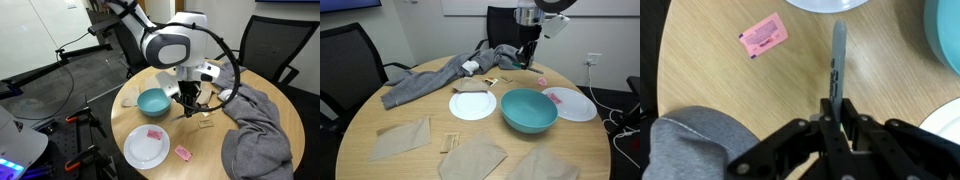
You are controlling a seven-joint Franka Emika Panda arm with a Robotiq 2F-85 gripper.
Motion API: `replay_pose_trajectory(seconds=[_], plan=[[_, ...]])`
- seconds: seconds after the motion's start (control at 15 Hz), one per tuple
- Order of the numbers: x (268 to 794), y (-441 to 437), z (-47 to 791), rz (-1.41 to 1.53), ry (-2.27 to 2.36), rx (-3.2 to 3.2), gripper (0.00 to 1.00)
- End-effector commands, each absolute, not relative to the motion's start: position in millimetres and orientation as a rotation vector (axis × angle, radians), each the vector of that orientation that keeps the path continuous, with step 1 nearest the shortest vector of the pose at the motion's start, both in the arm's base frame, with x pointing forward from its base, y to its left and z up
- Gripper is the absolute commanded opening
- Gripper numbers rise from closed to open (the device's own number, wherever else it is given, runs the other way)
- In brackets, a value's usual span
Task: Rotate the marker to the right
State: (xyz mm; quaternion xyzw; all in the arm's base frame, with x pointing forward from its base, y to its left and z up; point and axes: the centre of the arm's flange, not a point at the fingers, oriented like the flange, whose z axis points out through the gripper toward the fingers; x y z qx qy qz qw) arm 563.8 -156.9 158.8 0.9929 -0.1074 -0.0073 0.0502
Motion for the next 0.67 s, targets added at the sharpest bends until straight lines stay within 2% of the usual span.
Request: replay_pose_trajectory(seconds=[0.0, 0.2, 0.27, 0.6], plan=[[563.4, -154.7, 163.1, -0.018, -0.324, 3.025, 0.14], [560.9, -151.9, 166.1, -0.018, -0.322, 3.026, 0.14], [560.5, -152.1, 165.9, -0.019, -0.322, 3.026, 0.04], [555.3, -148.7, 165.3, -0.011, -0.771, 3.004, 0.04]])
